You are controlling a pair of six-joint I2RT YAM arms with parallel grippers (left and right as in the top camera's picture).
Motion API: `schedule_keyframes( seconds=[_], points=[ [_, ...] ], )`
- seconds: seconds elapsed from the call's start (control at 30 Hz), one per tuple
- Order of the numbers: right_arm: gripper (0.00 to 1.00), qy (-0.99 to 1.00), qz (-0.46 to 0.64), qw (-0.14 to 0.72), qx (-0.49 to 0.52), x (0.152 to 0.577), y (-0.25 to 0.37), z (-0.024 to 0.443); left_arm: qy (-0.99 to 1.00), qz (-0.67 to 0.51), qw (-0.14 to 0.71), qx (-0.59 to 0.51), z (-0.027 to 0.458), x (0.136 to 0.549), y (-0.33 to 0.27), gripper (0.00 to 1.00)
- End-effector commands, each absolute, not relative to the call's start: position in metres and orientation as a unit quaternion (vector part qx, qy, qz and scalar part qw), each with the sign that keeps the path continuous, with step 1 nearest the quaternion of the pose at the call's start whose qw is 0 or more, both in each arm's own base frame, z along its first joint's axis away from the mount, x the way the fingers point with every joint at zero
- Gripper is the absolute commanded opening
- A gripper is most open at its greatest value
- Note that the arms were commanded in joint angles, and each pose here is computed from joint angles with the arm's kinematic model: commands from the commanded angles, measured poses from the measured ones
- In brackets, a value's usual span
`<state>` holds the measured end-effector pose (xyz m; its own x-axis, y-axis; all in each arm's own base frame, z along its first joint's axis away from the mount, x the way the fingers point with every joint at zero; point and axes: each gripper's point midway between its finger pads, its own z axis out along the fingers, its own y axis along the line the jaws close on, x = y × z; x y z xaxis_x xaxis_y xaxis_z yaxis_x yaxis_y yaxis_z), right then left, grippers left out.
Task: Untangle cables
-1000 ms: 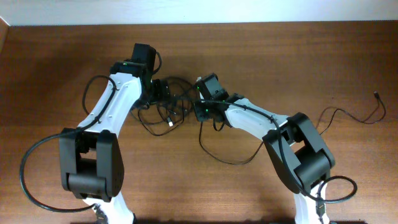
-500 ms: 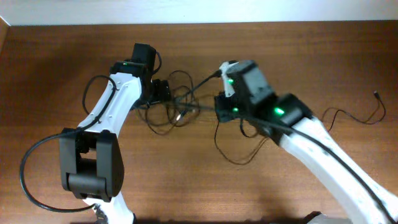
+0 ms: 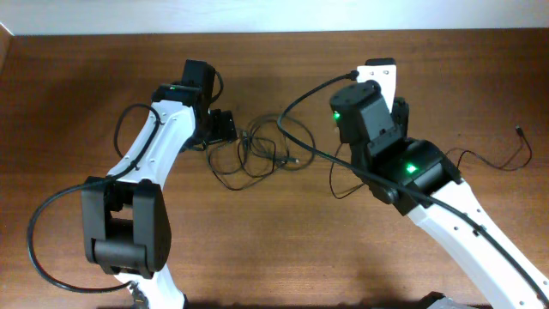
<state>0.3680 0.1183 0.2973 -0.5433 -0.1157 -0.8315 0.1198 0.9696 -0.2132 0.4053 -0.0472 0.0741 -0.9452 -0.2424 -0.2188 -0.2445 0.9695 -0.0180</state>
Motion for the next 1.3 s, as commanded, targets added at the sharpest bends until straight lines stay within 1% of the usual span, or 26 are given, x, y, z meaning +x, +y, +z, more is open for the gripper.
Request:
schedule_keyframes(
  seconds=[0.0, 0.1, 0.17, 0.27, 0.37, 0.43, 0.57, 0.63, 0.7, 0.77, 0.83, 0.93, 1.0, 1.07, 1.1, 1.13, 1.17, 1.2, 1.23, 1.27],
  points=[
    [0.04, 0.860, -0.181, 0.477, 0.023, 0.370, 0.097, 0.299, 0.987, 0.007, 0.102, -0.126, 0.068, 0.403, -0.045, 0.99],
    [0.04, 0.867, -0.216, 0.446, 0.054, 0.370, 0.060, 0.290, 0.987, 0.007, 0.102, -0.126, 0.068, 0.403, -0.046, 0.99],
    [0.04, 0.876, -0.223, 0.415, 0.102, 0.371, 0.019, 0.280, 0.987, 0.007, 0.102, -0.126, 0.068, 0.403, -0.046, 0.99],
    [0.04, 0.901, -0.180, 0.366, 0.147, 0.370, -0.020, 0.259, 0.987, 0.007, 0.102, -0.126, 0.068, 0.403, -0.046, 0.99],
    [0.04, 0.905, -0.093, 0.326, 0.256, 0.363, -0.077, 0.241, 0.987, 0.007, 0.102, -0.126, 0.068, 0.403, -0.046, 0.99],
    [0.04, 0.899, -0.035, 0.311, 0.307, 0.357, -0.108, 0.232, 0.987, 0.007, 0.102, -0.126, 0.068, 0.403, -0.046, 0.99],
    [0.04, 0.863, 0.003, 0.279, 0.422, 0.330, -0.190, 0.209, 0.987, 0.007, 0.102, -0.126, 0.068, 0.403, -0.046, 0.99],
    [0.04, 0.840, 0.017, 0.246, 0.483, 0.308, -0.230, 0.183, 0.987, 0.007, 0.102, -0.126, 0.068, 0.403, -0.046, 0.99],
    [0.04, 0.810, 0.028, 0.203, 0.549, 0.287, -0.255, 0.155, 0.987, 0.007, 0.102, -0.126, 0.068, 0.403, -0.046, 0.99],
    [0.04, 0.772, 0.039, 0.145, 0.618, 0.264, -0.270, 0.122, 0.987, 0.007, 0.102, -0.126, 0.068, 0.403, -0.046, 0.99],
    [0.04, 0.748, 0.048, 0.102, 0.654, 0.253, -0.275, 0.095, 0.987, 0.007, 0.102, -0.126, 0.068, 0.403, -0.046, 0.99],
    [0.04, 0.738, 0.097, 0.048, 0.666, 0.259, -0.262, 0.058, 0.987, 0.007, 0.102, -0.126, 0.068, 0.403, -0.046, 0.99],
    [0.04, 0.740, 0.127, 0.024, 0.660, 0.266, -0.250, 0.042, 0.987, 0.007, 0.102, -0.126, 0.068, 0.403, -0.046, 0.99],
    [0.05, 0.743, 0.128, 0.013, 0.656, 0.268, -0.245, 0.035, 0.987, 0.007, 0.102, -0.126, 0.068, 0.403, -0.046, 0.99],
    [0.09, 0.745, 0.129, 0.012, 0.655, 0.270, -0.243, 0.035, 0.987, 0.007, 0.102, -0.126, 0.068, 0.403, -0.046, 0.99],
    [0.31, 0.749, 0.129, 0.011, 0.650, 0.272, -0.240, 0.035, 0.987, 0.007, 0.102, -0.126, 0.068, 0.403, -0.046, 0.99],
    [0.62, 0.753, 0.129, 0.010, 0.645, 0.276, -0.236, 0.035, 0.987, 0.007, 0.102, -0.126, 0.068, 0.403, -0.046, 0.99],
    [0.77, 0.761, 0.129, 0.010, 0.636, 0.280, -0.231, 0.035, 0.987, 0.007, 0.102, -0.126, 0.068, 0.403, -0.046, 0.99],
    [0.86, 0.767, 0.129, 0.009, 0.629, 0.283, -0.228, 0.035, 0.987, 0.007, 0.102, -0.126, 0.068, 0.403, -0.046, 0.99],
    [0.91, 0.782, 0.128, 0.010, 0.610, 0.287, -0.223, 0.034, 0.987, 0.007, 0.102, -0.126, 0.068, 0.402, -0.046, 0.99]
  ],
)
